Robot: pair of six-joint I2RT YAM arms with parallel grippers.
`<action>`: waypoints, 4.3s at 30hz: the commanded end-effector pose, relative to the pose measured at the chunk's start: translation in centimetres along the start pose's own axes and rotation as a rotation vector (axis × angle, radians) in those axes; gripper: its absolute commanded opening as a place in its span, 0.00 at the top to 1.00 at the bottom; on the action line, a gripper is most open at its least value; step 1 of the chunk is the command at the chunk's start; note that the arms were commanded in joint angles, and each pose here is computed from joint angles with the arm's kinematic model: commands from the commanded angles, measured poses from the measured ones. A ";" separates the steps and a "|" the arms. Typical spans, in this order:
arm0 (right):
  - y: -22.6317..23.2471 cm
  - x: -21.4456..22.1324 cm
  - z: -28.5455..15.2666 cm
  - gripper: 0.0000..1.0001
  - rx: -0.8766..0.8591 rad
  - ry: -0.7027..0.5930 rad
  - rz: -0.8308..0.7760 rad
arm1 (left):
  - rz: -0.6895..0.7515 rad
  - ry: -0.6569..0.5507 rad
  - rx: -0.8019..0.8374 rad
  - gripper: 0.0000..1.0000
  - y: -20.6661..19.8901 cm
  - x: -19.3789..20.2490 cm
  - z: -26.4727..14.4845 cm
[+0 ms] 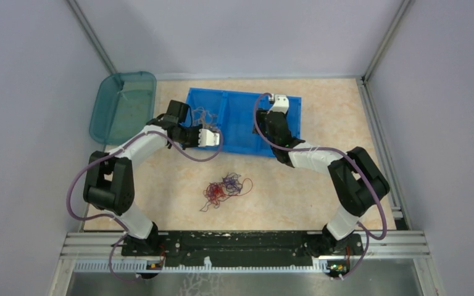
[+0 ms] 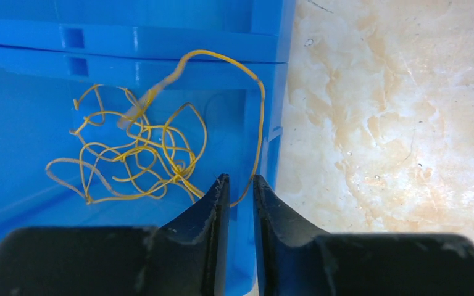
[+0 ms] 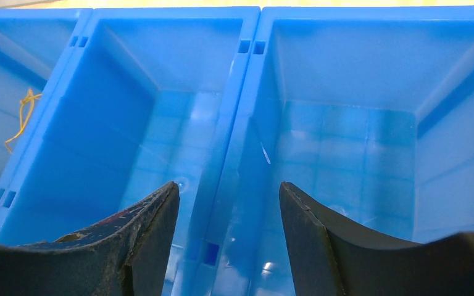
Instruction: Untangle the cables
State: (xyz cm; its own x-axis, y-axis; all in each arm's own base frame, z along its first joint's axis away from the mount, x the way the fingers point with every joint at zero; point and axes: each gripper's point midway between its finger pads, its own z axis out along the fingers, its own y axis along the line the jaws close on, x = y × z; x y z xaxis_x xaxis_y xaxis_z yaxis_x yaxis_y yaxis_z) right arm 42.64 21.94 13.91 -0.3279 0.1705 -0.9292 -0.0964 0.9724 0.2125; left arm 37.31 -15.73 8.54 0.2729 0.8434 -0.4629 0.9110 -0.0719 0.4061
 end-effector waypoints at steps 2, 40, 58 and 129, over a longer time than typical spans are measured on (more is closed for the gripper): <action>0.6 -1.2 0.2 0.40 -0.034 -0.047 0.039 | 0.032 -0.062 -0.111 0.68 1.5 -1.3 -1.0; -0.2 0.4 -0.7 0.49 -0.035 -0.036 0.062 | -0.442 -0.189 0.025 0.49 -0.6 -5.1 2.7; -0.2 0.1 -1.0 0.50 -0.041 -0.048 0.070 | -0.488 -0.189 0.000 0.86 0.0 -4.3 2.1; 1.4 -2.8 -7.0 0.36 -0.211 -0.101 0.074 | -0.484 -0.224 0.088 0.00 -2.7 -10.6 -11.6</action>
State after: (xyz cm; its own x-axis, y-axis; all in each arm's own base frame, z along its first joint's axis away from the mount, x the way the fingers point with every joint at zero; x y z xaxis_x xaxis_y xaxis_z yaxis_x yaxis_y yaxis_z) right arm 37.74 21.12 15.38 -0.3035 0.2488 -0.9198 -0.1987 0.9276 0.3164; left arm 33.50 -17.42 21.09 -0.1489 0.7056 -0.6928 0.9278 0.3420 0.1489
